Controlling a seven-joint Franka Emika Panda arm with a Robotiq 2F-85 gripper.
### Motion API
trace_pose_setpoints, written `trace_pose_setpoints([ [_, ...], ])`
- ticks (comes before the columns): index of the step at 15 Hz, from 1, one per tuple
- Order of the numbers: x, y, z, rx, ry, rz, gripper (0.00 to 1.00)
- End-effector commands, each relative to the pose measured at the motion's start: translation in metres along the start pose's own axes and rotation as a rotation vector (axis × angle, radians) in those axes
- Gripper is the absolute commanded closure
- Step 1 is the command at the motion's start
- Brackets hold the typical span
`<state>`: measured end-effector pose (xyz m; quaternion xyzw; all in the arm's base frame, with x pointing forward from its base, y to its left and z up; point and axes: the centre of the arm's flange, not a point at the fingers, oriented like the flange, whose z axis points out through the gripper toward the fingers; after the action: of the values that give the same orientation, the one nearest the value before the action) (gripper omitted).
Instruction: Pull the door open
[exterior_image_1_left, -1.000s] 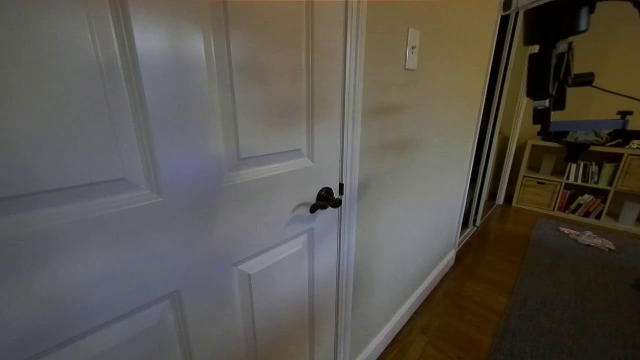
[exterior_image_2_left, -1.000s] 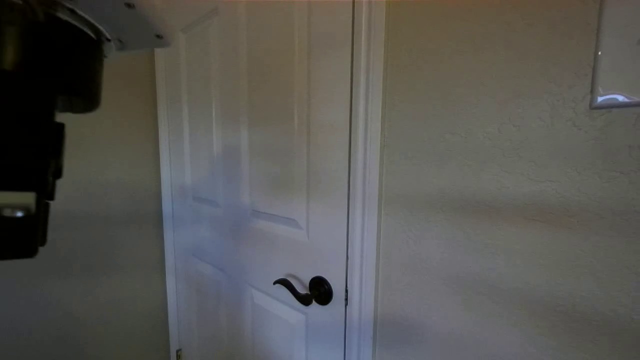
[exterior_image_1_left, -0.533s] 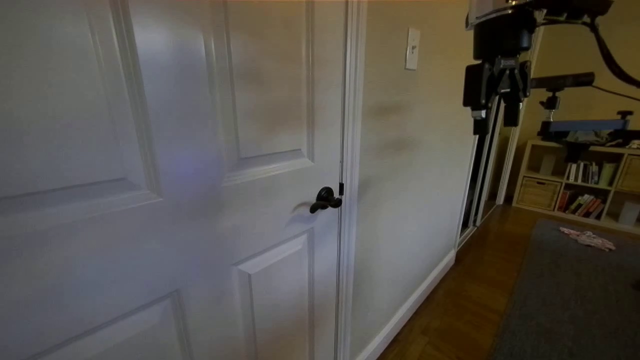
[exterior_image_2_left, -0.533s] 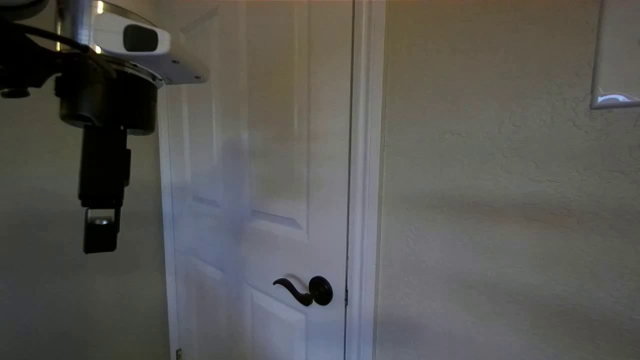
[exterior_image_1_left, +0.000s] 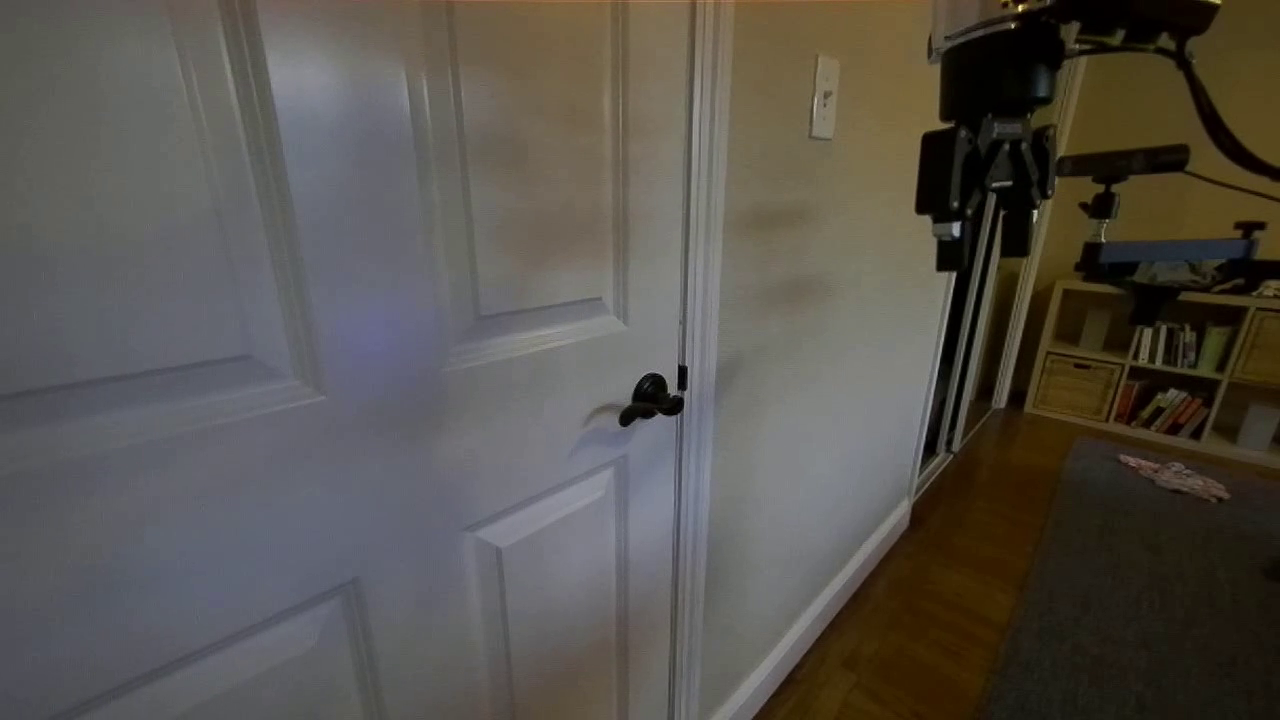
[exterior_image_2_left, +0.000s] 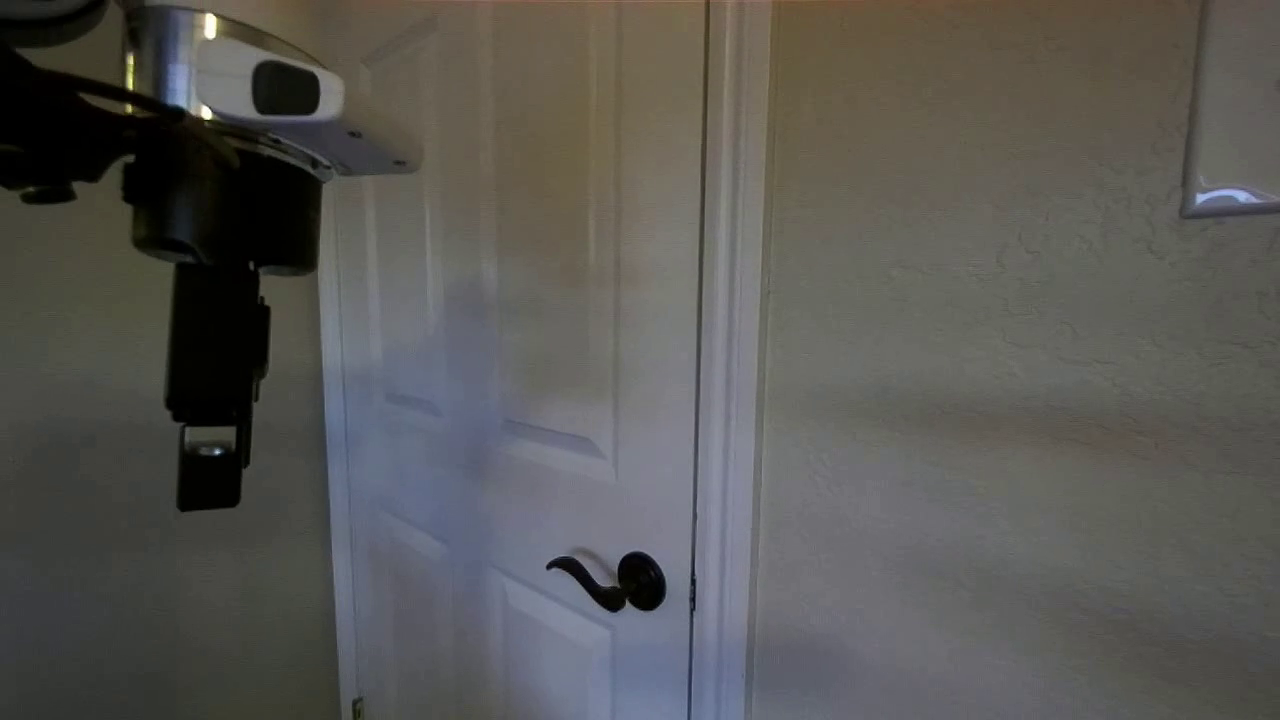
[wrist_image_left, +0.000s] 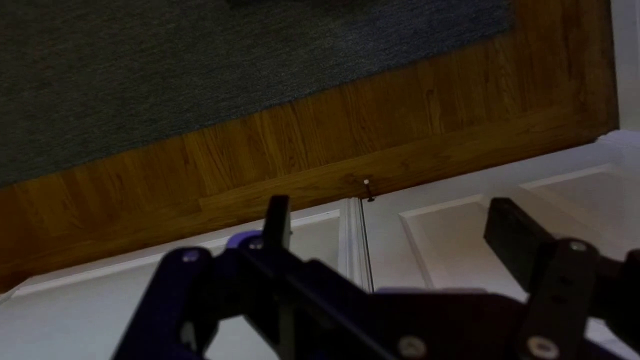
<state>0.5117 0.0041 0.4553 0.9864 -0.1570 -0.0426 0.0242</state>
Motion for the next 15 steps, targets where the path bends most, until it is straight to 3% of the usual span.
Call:
trace_pose_setpoints([
  [1, 0.018, -0.030, 0.036, 0.101, -0.012, 0.146, 0.00],
  [7, 0.050, -0.073, 0.090, 0.198, 0.007, 0.448, 0.00],
  [8, 0.042, -0.060, 0.087, 0.164, -0.013, 0.354, 0.00],
  [15, 0.046, -0.062, 0.093, 0.163, -0.013, 0.360, 0.00],
])
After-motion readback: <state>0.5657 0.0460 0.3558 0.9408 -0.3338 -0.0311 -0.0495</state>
